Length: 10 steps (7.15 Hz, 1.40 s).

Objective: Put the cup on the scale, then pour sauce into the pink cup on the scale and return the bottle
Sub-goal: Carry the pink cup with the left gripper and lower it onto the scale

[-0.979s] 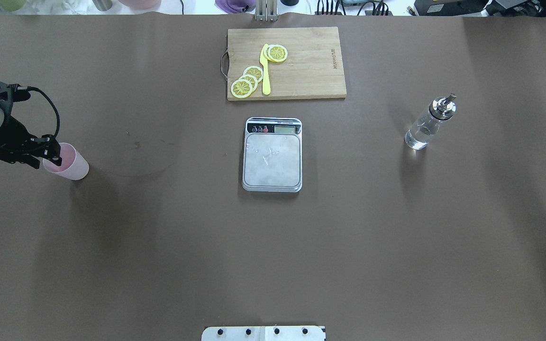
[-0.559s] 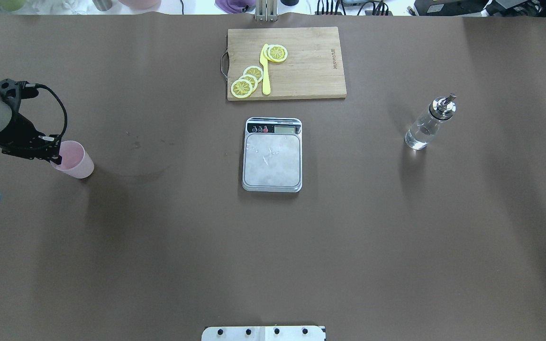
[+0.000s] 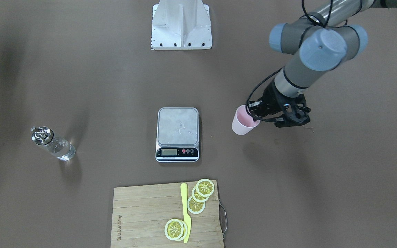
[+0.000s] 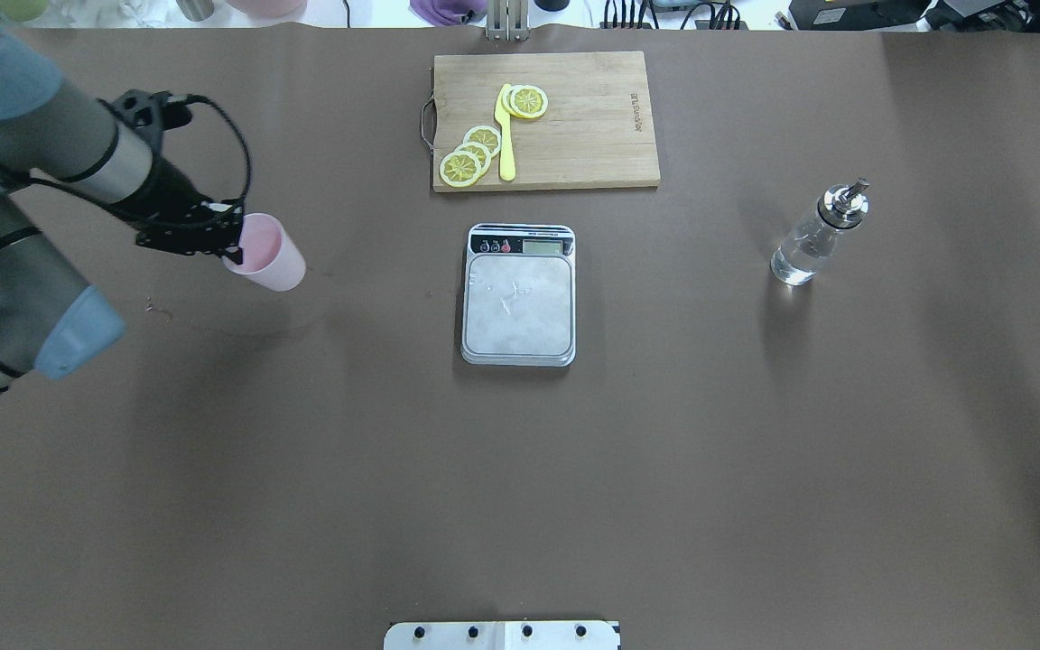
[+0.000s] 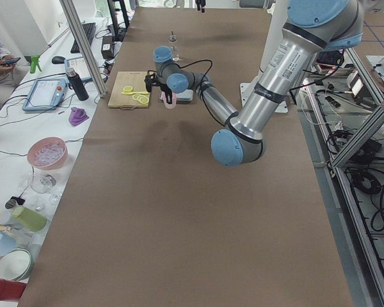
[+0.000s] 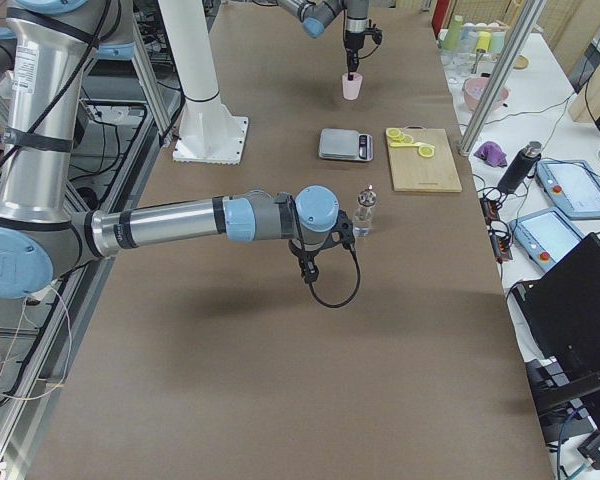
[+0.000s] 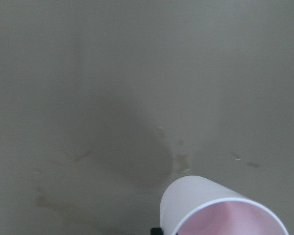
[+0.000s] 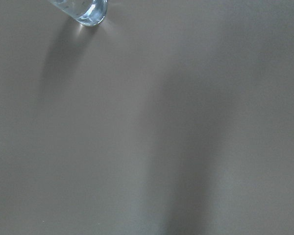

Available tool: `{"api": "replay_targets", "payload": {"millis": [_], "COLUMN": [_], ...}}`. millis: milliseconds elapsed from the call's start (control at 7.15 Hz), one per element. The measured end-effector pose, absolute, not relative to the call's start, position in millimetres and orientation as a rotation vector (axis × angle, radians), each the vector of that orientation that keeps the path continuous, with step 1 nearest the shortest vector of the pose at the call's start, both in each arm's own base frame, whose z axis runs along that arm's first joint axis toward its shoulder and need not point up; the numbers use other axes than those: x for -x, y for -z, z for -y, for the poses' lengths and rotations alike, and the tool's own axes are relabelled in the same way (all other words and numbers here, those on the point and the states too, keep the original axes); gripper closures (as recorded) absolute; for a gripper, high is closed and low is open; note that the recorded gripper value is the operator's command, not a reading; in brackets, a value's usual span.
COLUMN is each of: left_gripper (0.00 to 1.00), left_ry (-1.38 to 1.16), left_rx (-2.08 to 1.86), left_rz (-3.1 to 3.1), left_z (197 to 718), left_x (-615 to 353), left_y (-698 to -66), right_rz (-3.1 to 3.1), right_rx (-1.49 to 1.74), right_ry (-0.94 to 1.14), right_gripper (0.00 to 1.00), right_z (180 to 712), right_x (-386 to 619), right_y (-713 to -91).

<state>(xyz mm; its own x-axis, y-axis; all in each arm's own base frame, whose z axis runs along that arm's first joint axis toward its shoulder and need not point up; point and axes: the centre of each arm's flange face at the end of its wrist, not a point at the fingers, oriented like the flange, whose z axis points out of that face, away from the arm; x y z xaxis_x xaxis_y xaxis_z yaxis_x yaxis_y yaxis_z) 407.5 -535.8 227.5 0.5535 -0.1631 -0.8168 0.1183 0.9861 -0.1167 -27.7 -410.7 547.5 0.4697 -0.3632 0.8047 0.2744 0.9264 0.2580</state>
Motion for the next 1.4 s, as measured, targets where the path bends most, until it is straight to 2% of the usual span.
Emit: {"api": "replay_targets", "payload": {"millis": [280, 559, 1398], "left_gripper": [1.00, 1.00, 1.00], "left_ry": [0.223, 0.231, 0.232], "left_rx": [0.035, 0.022, 0.014], "left_rz": [-0.941, -0.909, -0.887], "left_z": [501.2, 498.1, 502.8], "left_x": [-480.9, -545.6, -569.2], "left_y": [-164.8, -128.4, -115.7], "right_rz": [0.998, 0.997, 0.997], "right_rx": [-0.099, -0.100, -0.098], "right_ry": [0.450, 0.478, 0.483], "right_gripper": [0.00, 0.00, 0.00], "right_z": [415.4, 418.3, 418.8], "right_x": [48.7, 59.5, 61.9], "right_y": [-540.4, -535.4, -534.7]}}
